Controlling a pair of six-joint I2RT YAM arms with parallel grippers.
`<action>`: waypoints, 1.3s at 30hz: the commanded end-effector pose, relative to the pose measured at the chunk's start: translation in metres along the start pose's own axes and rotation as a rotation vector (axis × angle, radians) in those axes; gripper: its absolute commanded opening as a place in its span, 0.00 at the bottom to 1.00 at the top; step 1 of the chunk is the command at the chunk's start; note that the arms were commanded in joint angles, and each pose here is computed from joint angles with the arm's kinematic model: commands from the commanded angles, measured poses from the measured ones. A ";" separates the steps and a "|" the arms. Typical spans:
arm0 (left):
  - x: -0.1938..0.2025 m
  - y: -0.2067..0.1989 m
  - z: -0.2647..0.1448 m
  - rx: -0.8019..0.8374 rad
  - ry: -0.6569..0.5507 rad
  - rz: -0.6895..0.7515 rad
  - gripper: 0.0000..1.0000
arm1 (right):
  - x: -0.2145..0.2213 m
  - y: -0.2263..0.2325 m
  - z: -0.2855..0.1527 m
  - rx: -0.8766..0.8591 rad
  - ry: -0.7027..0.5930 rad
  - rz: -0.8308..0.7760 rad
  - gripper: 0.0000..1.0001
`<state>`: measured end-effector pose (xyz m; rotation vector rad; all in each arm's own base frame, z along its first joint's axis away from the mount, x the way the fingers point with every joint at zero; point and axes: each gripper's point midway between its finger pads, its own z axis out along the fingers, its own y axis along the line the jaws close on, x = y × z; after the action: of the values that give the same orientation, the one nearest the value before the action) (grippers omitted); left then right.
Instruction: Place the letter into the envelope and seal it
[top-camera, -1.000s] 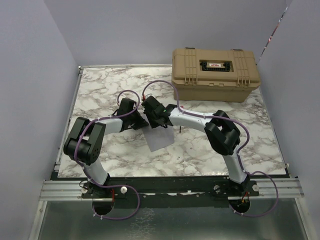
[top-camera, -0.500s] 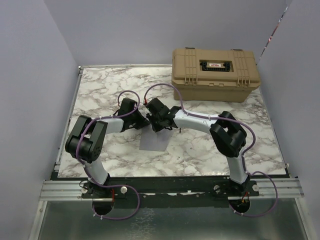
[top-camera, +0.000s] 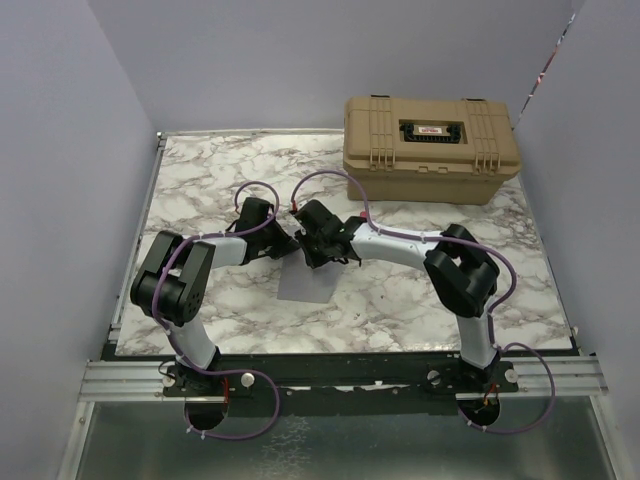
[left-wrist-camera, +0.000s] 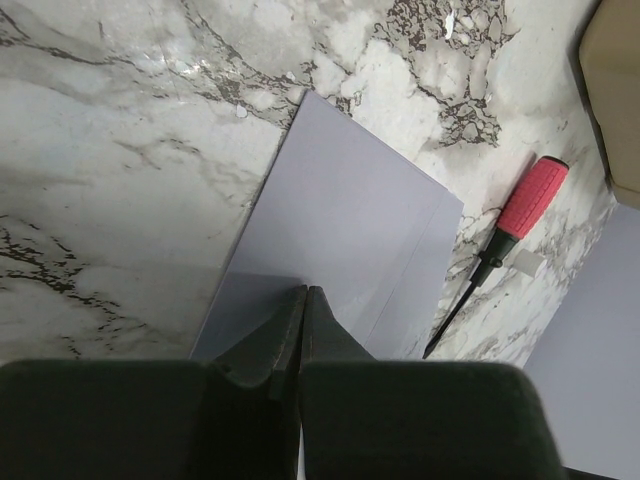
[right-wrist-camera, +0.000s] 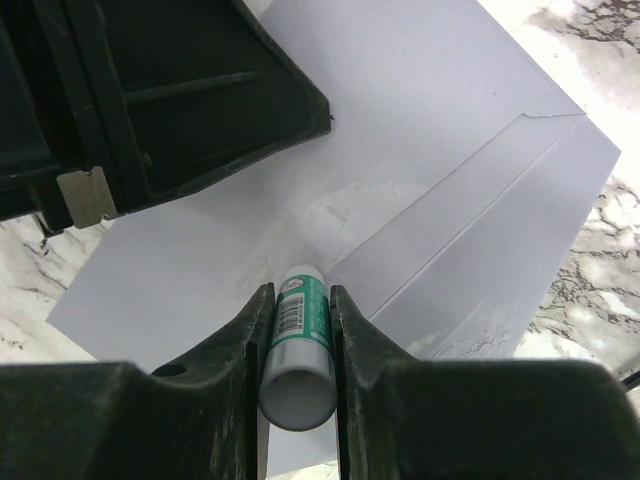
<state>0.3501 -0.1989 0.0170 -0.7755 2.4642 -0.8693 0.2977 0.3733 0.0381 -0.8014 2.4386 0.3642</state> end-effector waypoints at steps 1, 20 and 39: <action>0.042 0.110 -0.003 -0.365 0.103 -0.001 0.00 | 0.021 -0.027 0.017 0.156 0.041 0.026 0.00; 0.044 0.113 -0.004 -0.349 0.134 -0.018 0.00 | 0.006 -0.023 0.018 0.136 0.024 0.048 0.00; 0.053 0.130 -0.002 -0.302 0.170 -0.209 0.00 | 0.044 0.045 0.002 -0.150 0.039 -0.092 0.00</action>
<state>0.3465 -0.1943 0.0124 -0.8635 2.4214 -1.0875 0.2797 0.3889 0.0380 -0.8322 2.3582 0.4460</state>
